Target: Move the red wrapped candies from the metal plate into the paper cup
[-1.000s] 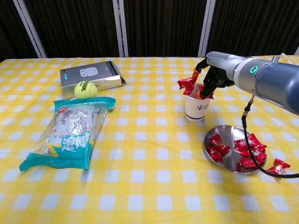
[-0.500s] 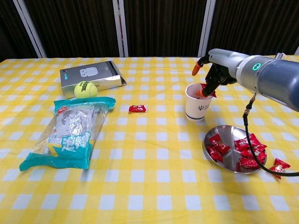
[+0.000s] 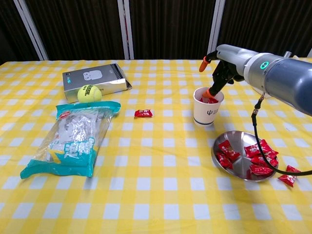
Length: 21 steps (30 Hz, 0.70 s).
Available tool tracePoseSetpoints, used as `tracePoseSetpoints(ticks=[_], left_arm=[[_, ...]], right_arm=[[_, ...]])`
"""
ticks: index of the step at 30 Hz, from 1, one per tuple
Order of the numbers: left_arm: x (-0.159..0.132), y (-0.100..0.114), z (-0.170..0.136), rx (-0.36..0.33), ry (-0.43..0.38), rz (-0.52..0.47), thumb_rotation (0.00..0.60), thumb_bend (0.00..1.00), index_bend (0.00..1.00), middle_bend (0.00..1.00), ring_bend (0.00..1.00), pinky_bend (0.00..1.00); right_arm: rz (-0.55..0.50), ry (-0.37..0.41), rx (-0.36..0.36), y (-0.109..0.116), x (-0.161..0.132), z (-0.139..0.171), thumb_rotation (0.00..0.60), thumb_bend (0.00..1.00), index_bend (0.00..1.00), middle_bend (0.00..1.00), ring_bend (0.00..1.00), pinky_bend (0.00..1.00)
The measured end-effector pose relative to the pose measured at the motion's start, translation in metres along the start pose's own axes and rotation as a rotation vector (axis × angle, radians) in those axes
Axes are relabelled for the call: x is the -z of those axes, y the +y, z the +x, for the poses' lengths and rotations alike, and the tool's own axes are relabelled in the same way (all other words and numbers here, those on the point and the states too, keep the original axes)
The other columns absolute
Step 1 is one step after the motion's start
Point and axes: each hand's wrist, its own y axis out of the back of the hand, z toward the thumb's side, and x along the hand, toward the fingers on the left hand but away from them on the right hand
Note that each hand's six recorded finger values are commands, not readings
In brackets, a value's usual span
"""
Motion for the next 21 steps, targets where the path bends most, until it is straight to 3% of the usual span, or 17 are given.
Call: tracePoseSetpoints(ticks=[10,21], left_arm=[[0.001,0.000,0.000,0.001,0.001,-0.001,0.600,0.04,0.00,0.00,0.00,0.00],[0.000,0.001,-0.001,-0.011,-0.004,0.006,0.600,0.04,0.00,0.00,0.00,0.00]], right_arm=[[-0.003,0.021,0.010,0.002,-0.005,0.004,0.600,0.25,0.28,0.71,0.77,0.94],[0.050,0.074,0.042,0.022,0.001,0.036,0.600,0.25,0.28,0.59,0.62,0.74]])
